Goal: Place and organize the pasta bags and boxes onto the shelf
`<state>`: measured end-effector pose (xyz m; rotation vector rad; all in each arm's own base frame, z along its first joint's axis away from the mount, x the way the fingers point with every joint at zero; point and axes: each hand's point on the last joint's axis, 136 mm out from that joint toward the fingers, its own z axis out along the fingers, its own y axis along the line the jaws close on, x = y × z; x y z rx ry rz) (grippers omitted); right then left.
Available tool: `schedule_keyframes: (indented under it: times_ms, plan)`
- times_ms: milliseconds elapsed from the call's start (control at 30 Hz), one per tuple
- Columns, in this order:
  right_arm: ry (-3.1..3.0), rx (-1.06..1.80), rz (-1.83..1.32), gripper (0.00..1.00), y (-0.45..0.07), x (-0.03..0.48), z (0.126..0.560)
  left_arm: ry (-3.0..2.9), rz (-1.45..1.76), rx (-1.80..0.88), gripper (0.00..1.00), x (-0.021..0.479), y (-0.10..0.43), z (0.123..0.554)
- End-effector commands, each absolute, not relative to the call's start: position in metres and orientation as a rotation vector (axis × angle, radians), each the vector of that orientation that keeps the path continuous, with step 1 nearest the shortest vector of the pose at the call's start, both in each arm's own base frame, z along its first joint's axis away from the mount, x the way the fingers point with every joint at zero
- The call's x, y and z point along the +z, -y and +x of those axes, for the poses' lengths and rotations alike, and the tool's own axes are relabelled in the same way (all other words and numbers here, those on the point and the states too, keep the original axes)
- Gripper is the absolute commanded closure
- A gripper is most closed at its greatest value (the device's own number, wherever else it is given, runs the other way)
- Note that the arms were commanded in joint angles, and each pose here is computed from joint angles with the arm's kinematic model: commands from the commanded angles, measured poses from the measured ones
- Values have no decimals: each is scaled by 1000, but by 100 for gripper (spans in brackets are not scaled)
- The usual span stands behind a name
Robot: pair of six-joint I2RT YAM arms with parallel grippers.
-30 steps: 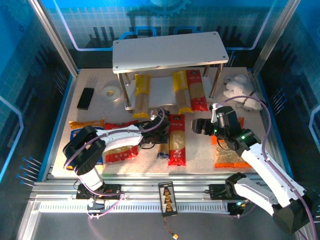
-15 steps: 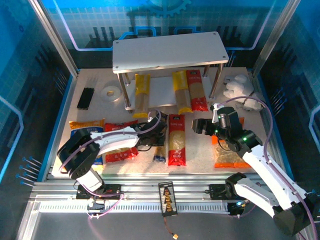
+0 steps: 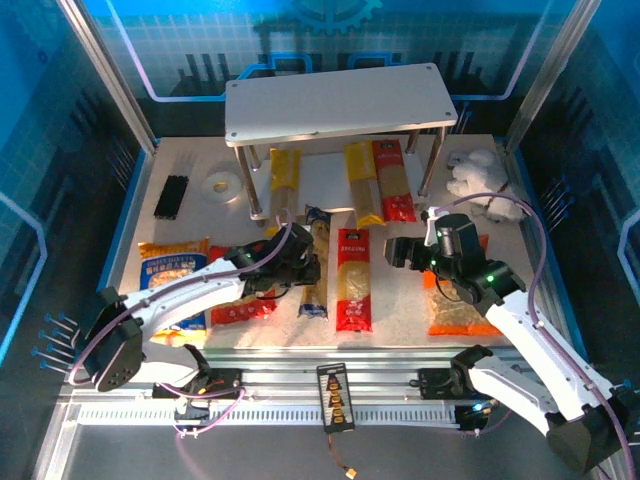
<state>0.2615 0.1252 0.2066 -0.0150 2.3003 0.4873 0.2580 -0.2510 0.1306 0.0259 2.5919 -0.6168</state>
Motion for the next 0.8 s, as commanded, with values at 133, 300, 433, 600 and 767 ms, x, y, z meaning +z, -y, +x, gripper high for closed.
schedule_keyframes:
  times_ms: [133,300,433,600,767]
  plan:
    - [-2317,518,-5,9,-129,202,264,-2320,19,-723,100,217,247,316]
    - [-2320,513,-16,9,-133,205,266,-2259,11,-734,100,239,245,359]
    - [-2325,504,-18,9,-134,204,267,-2246,5,-731,100,245,246,389]
    - [-2334,498,-20,9,-135,202,269,-2261,-20,-698,100,238,243,422]
    - [-2340,494,-26,9,-137,202,270,-2276,-43,-678,100,226,244,451]
